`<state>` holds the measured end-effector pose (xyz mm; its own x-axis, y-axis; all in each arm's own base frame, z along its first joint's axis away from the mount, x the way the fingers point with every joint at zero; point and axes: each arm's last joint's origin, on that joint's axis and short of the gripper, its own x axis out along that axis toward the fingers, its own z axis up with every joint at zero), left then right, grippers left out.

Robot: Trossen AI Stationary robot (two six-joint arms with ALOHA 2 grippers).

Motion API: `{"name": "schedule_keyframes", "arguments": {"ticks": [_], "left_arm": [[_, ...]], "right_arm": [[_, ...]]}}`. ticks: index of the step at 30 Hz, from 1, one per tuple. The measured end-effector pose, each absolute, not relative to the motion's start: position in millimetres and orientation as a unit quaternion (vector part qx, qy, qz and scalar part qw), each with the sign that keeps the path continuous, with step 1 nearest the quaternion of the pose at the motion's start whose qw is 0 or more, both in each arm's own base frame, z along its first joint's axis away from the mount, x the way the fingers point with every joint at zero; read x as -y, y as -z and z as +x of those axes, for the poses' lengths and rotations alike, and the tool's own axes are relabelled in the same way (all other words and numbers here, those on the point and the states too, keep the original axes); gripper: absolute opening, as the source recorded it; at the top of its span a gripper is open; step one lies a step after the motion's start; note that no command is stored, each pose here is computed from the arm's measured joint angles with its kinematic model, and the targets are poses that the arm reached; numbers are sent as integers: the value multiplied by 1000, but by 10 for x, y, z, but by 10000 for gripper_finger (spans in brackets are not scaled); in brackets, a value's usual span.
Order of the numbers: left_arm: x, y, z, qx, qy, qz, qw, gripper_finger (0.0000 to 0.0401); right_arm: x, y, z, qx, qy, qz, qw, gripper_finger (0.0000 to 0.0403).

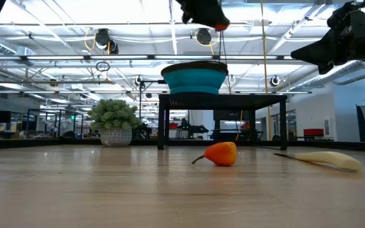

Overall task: Pick & Place Fruit
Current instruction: Put the orange peach into the blue strainer bowl on the shelf

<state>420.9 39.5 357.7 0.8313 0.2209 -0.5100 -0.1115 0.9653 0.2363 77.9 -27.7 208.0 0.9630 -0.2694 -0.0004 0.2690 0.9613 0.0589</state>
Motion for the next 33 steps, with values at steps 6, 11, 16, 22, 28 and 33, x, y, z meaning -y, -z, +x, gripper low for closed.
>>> {"name": "schedule_keyframes", "arguments": {"ticks": [6,11,16,22,28,33], "left_arm": [[-721,-3677,4127,-296,-175,123,931,118],[-1085,-3687,4010,-317,-214,82,921,118],[-1438,-3638,3861,-340,-228,27,912,118],[-1749,-3576,3675,-371,-249,-21,894,118],[-1911,-3527,3541,-398,-247,-53,882,118],[-1934,-3509,3506,-407,-247,-67,877,118]], "right_arm": [[277,-2081,780,4,136,29,990,0],[277,-2081,779,4,136,29,990,0],[277,-2081,779,4,136,29,990,0],[277,-2082,779,4,136,29,990,0],[277,-2081,780,4,136,29,990,0],[277,-2082,779,4,136,29,990,0]]}}
